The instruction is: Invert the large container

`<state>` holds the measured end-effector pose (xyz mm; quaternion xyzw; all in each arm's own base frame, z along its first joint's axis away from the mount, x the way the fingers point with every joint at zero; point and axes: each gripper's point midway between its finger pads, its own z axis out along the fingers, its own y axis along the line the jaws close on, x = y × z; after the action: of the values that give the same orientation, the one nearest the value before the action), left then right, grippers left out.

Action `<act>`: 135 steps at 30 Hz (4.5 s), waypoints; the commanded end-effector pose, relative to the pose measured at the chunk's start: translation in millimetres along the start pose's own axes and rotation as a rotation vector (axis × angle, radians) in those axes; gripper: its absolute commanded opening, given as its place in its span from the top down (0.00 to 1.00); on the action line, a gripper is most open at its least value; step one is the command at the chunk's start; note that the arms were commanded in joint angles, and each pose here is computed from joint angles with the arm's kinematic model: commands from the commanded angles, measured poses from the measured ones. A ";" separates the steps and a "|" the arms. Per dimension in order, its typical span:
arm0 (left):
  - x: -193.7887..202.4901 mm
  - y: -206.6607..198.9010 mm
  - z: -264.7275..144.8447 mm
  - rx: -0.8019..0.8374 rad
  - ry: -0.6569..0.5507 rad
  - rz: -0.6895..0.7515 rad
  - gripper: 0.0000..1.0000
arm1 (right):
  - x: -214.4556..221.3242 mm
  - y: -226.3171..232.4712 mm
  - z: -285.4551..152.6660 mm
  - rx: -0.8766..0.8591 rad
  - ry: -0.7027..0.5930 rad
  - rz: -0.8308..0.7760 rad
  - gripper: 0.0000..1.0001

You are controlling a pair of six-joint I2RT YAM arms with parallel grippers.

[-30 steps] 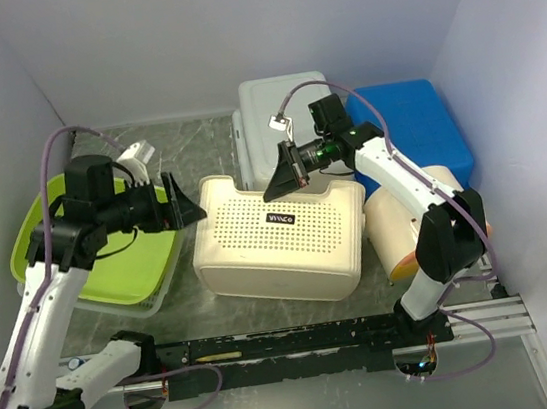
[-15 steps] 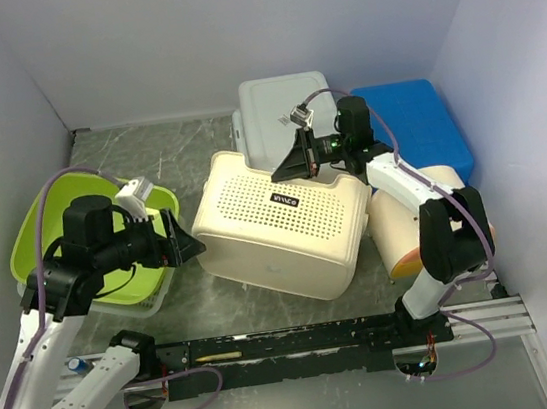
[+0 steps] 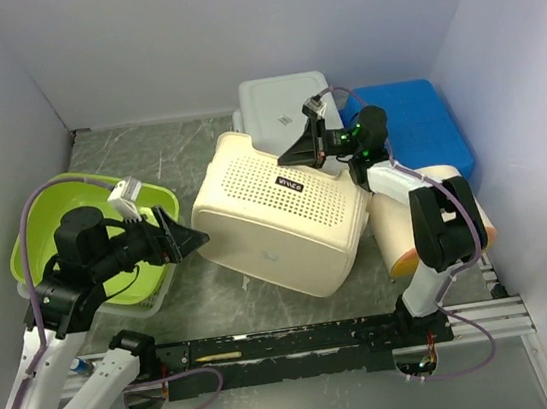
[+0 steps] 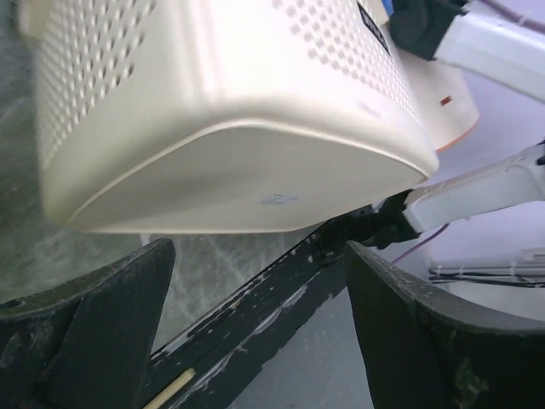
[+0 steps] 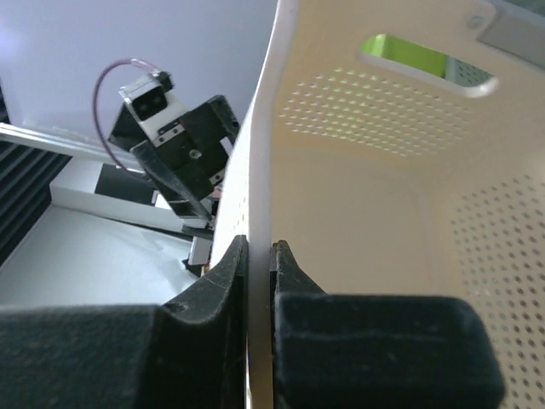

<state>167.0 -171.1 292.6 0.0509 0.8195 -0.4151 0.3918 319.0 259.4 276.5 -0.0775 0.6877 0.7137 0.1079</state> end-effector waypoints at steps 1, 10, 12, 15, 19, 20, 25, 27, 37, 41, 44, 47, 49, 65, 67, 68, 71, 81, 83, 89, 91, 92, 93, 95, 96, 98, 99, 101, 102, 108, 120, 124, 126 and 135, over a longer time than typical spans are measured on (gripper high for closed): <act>-18.1 -27.0 3.7 0.131 -0.069 -0.056 0.08 | -1.6 -30.7 -3.1 -0.073 -0.063 0.161 1.00; -25.5 -49.0 3.6 0.184 -0.018 -0.181 0.10 | -2.5 -30.5 -5.2 -0.158 -0.088 0.195 1.00; -30.6 -54.7 -2.1 0.186 -0.027 -0.168 0.10 | -3.8 -30.2 -4.5 -0.153 -0.093 0.191 1.00; -42.3 -65.2 -12.5 0.189 -0.054 -0.130 0.10 | -4.1 -29.6 -3.4 -0.136 -0.088 0.183 1.00; -52.5 -60.0 -15.2 0.127 -0.080 -0.071 0.10 | -5.2 -40.2 1.6 -0.058 -0.065 0.170 1.00; -53.7 -56.0 -14.4 0.103 -0.082 -0.062 0.10 | -5.4 -44.5 3.5 -0.029 -0.059 0.164 1.00; -68.8 -32.2 -11.1 -0.046 -0.133 -0.039 0.09 | -22.7 -87.0 0.7 0.340 -0.071 0.052 1.00; -74.8 -21.2 -7.9 -0.106 -0.151 -0.040 0.09 | -17.0 -97.4 -5.0 0.433 -0.030 0.030 1.00; -73.3 7.4 17.3 -0.196 -0.090 0.006 0.08 | -21.5 -127.6 -30.1 0.711 -0.067 -0.020 0.58; -71.8 11.7 24.4 -0.193 -0.083 0.014 0.08 | -31.7 -118.3 -37.2 0.773 -0.107 -0.070 0.36; -71.6 10.7 28.0 -0.177 -0.078 0.023 0.08 | -43.1 -95.6 -39.6 0.800 -0.157 -0.138 0.08; -67.8 11.3 32.9 -0.163 -0.050 0.038 0.08 | -56.1 -67.2 -45.9 0.845 -0.222 -0.211 0.02; -64.5 13.4 36.5 -0.157 -0.031 0.051 0.08 | -63.6 -48.4 -52.7 0.880 -0.271 -0.254 0.00; -86.9 26.1 57.1 -0.164 -0.040 0.281 0.05 | 32.1 33.8 -118.2 0.991 -0.490 -0.330 0.00; -91.8 23.0 57.5 -0.147 -0.035 0.315 0.04 | 49.0 38.6 -110.0 0.901 -0.505 -0.312 0.00; -95.4 24.3 57.1 -0.156 -0.034 0.333 0.04 | 54.5 42.0 -108.5 0.873 -0.521 -0.300 0.00; -105.6 33.8 59.9 -0.172 -0.011 0.363 0.03 | 67.8 43.3 -112.0 0.871 -0.532 -0.259 0.00; -62.2 54.1 83.8 -0.004 0.187 0.241 0.07 | 94.0 15.1 -114.7 0.881 -0.522 -0.126 0.00; -56.0 41.6 82.0 0.059 0.183 0.203 0.07 | 94.3 11.8 -111.5 0.860 -0.524 -0.112 0.00; -16.0 -6.2 65.1 0.199 0.233 0.114 0.06 | 88.7 13.8 -109.8 0.851 -0.540 -0.103 0.00; 4.7 -17.8 63.4 0.213 0.291 0.089 0.07 | 87.9 12.1 -107.3 0.843 -0.532 -0.097 0.00; 12.6 -20.9 62.0 0.209 0.311 0.074 0.07 | 88.0 10.2 -106.2 0.840 -0.527 -0.091 0.00; 19.5 -22.0 60.9 0.196 0.324 0.061 0.07 | 88.2 7.8 -105.6 0.841 -0.522 -0.086 0.00; 29.9 -18.9 59.1 0.155 0.344 0.036 0.07 | 87.9 5.5 -104.8 0.842 -0.520 -0.080 0.00; 33.3 -14.3 58.2 0.124 0.347 0.029 0.07 | 87.1 6.5 -104.3 0.839 -0.522 -0.084 0.00; 40.2 -9.8 55.2 0.103 0.356 0.015 0.07 | 85.3 7.0 -105.6 0.841 -0.533 -0.090 0.00; 43.1 -7.7 55.1 0.097 0.360 0.005 0.07 | 84.5 6.2 -106.9 0.849 -0.539 -0.092 0.00; 48.6 -5.5 56.2 0.100 0.365 -0.009 0.07 | 82.7 3.6 -109.0 0.865 -0.542 -0.101 0.00; 50.8 -3.9 57.4 0.097 0.365 -0.019 0.07 | 80.6 3.4 -109.7 0.874 -0.541 -0.111 0.00; 55.3 -4.9 64.9 0.117 0.376 -0.033 0.07 | 51.9 28.0 -109.9 0.901 -0.532 -0.263 0.00; 58.1 -0.8 73.6 0.098 0.381 -0.013 0.06 | 13.7 25.8 -130.7 1.124 -0.496 -0.342 0.00; 49.5 -1.9 72.2 0.083 0.362 0.019 0.06 | 19.3 27.1 -130.2 1.093 -0.515 -0.365 0.00; 35.3 -6.3 71.6 0.070 0.326 0.048 0.06 | 16.7 34.5 -130.2 1.075 -0.538 -0.398 0.00; -74.1 35.0 41.4 -0.472 0.086 0.173 0.02 | -16.5 71.5 -123.0 0.990 -0.654 -0.523 0.00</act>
<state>224.6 -217.8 305.1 0.1275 0.8672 -0.3395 0.3413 295.4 128.1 309.8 0.0499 0.8621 0.2314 0.4480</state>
